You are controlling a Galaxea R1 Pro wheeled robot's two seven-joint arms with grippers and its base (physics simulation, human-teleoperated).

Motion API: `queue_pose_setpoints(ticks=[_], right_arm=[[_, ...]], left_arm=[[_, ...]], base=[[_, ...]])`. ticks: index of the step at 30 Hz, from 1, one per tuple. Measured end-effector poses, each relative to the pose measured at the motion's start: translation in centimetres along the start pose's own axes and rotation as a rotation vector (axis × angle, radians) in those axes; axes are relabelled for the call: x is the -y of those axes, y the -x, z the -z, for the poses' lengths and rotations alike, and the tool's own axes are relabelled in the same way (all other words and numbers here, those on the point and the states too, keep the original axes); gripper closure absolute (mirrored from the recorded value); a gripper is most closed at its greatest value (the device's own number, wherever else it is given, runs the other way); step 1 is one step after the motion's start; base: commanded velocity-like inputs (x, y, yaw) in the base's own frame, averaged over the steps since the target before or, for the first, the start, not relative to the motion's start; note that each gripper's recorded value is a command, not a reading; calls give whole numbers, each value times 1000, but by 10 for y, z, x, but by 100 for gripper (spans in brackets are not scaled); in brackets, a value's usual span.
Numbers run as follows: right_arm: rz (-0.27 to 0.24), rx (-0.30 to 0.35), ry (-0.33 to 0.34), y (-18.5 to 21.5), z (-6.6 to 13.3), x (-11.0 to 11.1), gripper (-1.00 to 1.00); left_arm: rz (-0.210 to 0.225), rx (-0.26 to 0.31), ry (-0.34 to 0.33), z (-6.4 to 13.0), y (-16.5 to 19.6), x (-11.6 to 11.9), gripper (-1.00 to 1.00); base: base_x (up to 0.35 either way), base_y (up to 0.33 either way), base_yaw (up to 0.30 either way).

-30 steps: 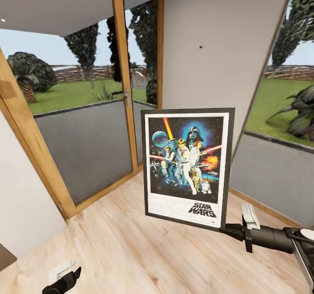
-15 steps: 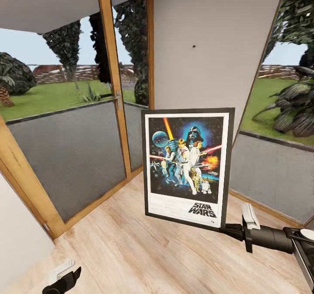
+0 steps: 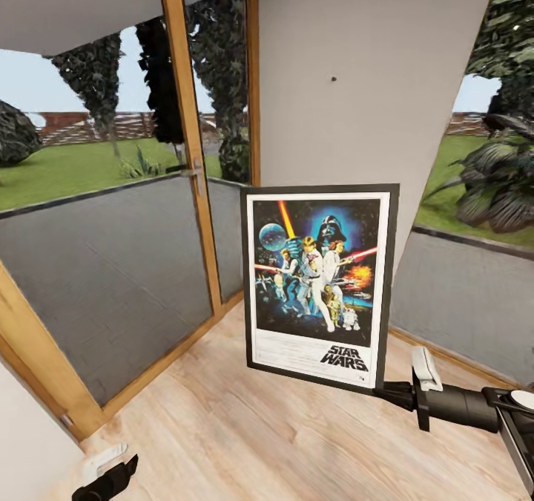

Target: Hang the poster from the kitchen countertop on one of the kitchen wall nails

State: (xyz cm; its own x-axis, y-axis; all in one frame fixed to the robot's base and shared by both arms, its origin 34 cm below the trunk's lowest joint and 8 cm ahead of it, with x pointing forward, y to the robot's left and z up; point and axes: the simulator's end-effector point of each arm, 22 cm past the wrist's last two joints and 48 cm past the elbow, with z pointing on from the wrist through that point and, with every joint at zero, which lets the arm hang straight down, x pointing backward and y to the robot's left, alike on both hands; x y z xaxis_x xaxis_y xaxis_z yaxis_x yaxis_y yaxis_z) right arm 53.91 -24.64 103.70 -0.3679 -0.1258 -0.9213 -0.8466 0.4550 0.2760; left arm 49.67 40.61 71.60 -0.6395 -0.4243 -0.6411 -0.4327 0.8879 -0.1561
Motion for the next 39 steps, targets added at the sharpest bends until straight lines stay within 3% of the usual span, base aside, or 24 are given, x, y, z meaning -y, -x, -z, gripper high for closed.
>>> queue_pose_setpoints(ticks=[31,39], right_arm=[[23,12,-3,10,3,-4,100],[25,14,-4,11,4,-4,100]], left_arm=[[4,24,-11,3,12,5,-100],[5,26,-12,3,13,5,-100]], base=[[269,241,-266],[268,265,-65]])
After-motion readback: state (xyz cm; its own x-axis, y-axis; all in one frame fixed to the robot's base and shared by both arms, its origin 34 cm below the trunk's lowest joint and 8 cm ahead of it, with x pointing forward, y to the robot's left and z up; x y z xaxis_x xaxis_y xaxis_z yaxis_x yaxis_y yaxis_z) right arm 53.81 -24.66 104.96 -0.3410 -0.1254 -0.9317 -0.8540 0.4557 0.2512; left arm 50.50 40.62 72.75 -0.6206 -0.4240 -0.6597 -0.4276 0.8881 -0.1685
